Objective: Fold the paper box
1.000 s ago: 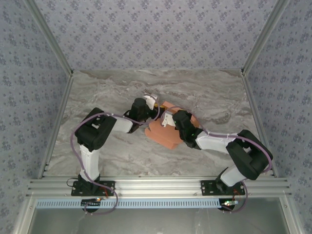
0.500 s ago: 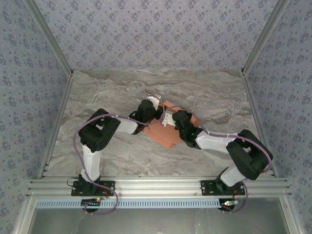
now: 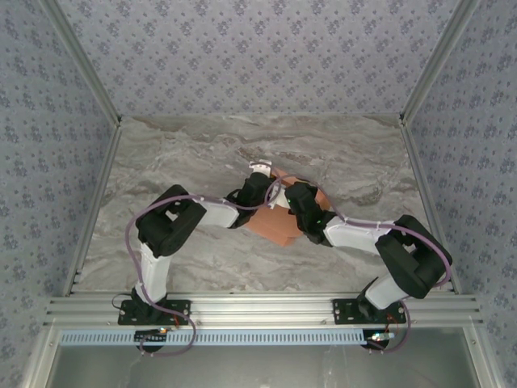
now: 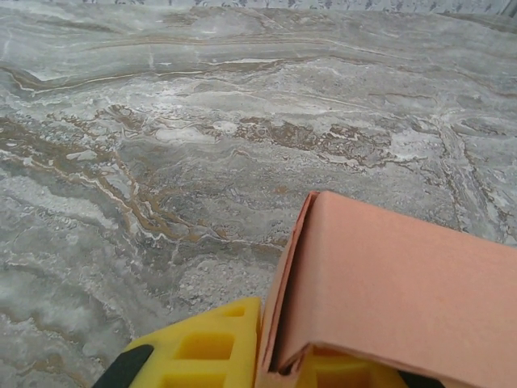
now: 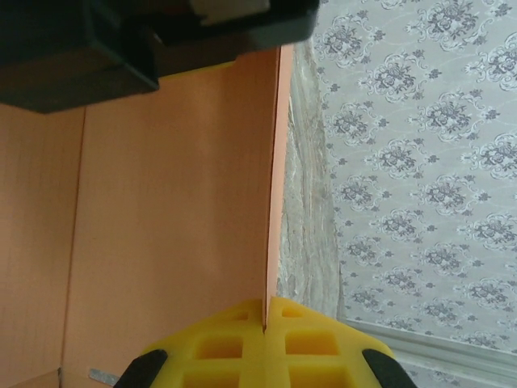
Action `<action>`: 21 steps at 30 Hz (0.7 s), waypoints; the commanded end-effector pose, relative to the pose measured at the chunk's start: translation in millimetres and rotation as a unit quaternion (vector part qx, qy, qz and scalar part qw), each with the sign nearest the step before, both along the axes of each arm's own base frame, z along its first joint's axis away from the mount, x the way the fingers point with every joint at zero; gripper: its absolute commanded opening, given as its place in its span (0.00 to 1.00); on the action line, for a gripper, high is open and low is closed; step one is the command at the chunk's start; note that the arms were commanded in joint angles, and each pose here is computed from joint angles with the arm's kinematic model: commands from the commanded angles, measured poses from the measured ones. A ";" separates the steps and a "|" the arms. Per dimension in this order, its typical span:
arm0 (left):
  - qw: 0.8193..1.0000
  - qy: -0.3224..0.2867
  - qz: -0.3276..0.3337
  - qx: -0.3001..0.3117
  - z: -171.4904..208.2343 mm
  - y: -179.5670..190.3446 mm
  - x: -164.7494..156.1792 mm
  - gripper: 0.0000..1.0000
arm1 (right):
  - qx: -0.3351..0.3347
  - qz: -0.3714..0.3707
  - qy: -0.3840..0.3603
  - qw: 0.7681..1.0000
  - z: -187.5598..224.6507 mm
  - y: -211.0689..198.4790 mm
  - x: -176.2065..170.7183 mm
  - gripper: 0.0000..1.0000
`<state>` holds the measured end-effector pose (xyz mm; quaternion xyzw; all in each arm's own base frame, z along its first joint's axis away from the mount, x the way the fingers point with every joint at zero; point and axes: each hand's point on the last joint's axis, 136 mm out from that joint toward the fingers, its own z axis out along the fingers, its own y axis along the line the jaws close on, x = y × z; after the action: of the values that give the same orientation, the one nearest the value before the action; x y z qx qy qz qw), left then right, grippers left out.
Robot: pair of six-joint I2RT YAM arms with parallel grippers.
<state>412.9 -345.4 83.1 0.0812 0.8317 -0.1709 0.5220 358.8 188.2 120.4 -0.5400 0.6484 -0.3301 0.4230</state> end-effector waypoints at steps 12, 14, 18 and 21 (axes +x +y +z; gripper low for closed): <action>0.998 -0.018 0.007 -0.056 3.6 17.4 16.4 0.24 | -0.041 0.000 0.064 0.997 -32.9 -11.7 -20.6 0.00; 0.998 -0.014 -0.013 -0.063 4.3 17.1 13.7 0.28 | -0.040 0.000 0.063 0.997 -32.0 -11.9 -19.9 0.00; 0.997 -0.012 -0.055 -0.061 4.5 13.3 7.5 0.35 | -0.039 -0.002 0.063 0.997 -31.9 -12.3 -18.9 0.00; 0.996 -0.012 -0.075 -0.056 2.0 12.1 3.4 0.39 | -0.039 -0.003 0.062 0.997 -31.4 -12.9 -18.2 0.00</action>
<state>415.3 -339.4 78.9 0.1001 0.8133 -0.2494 0.5161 357.6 186.8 120.5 -0.5384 0.6512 -0.3305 0.4205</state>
